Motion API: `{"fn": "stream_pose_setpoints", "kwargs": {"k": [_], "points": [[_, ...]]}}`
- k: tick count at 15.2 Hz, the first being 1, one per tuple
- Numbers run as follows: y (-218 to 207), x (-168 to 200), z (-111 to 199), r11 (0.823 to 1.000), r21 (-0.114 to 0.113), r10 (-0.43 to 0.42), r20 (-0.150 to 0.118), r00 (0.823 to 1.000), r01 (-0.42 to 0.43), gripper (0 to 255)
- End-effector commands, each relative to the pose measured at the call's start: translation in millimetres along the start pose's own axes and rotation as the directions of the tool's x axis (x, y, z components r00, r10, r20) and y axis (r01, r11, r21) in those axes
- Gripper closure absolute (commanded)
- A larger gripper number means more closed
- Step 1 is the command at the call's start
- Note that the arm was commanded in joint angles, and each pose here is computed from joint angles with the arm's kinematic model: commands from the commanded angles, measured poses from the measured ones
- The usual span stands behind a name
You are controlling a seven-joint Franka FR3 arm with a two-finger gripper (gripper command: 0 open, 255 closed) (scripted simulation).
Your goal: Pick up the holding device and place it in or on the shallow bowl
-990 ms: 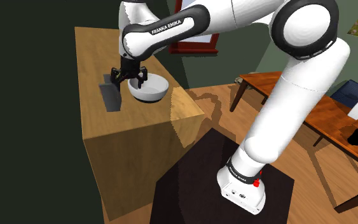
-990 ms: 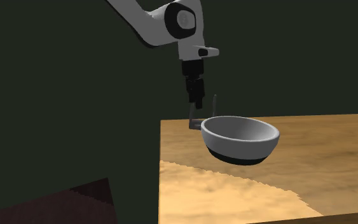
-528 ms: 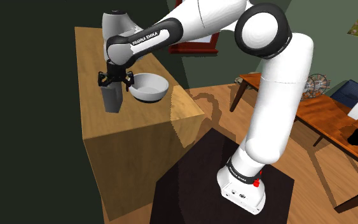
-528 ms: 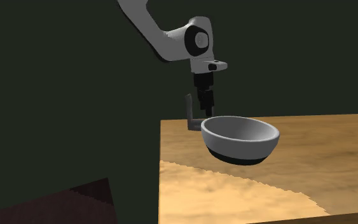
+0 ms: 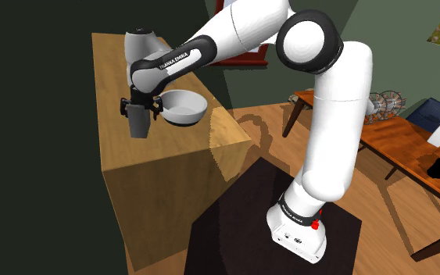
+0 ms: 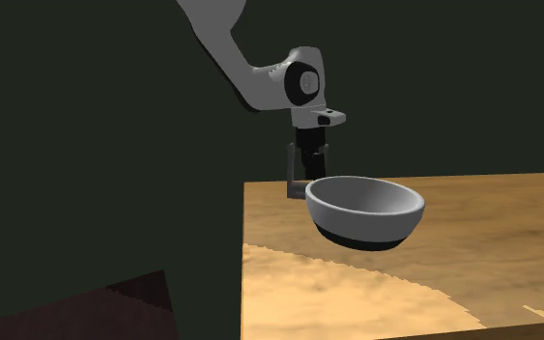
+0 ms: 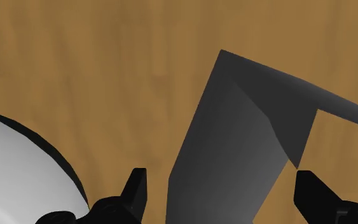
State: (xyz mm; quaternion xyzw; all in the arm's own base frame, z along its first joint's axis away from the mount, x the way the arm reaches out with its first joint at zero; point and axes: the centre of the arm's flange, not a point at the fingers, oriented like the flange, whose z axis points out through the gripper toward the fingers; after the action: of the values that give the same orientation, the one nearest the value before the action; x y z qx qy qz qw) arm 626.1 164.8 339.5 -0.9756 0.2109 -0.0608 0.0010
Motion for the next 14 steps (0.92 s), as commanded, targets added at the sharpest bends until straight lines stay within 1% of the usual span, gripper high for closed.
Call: {"fn": "stream_pose_setpoints", "kwargs": {"k": [1, 6, 7, 14], "points": [[-1.4, -1.2, 3.0, 1.000, -0.001, -0.001, 0.002, 1.000, 0.001, 0], [-1.4, -1.2, 3.0, 1.000, -0.001, -0.001, 0.002, 1.000, 0.001, 0], [-1.0, -0.9, 3.0, 1.000, -0.001, -0.001, 0.002, 1.000, 0.001, 255], [-0.3, -0.6, 4.5, 1.000, -0.001, -0.001, 0.003, 1.000, 0.001, 255]]}}
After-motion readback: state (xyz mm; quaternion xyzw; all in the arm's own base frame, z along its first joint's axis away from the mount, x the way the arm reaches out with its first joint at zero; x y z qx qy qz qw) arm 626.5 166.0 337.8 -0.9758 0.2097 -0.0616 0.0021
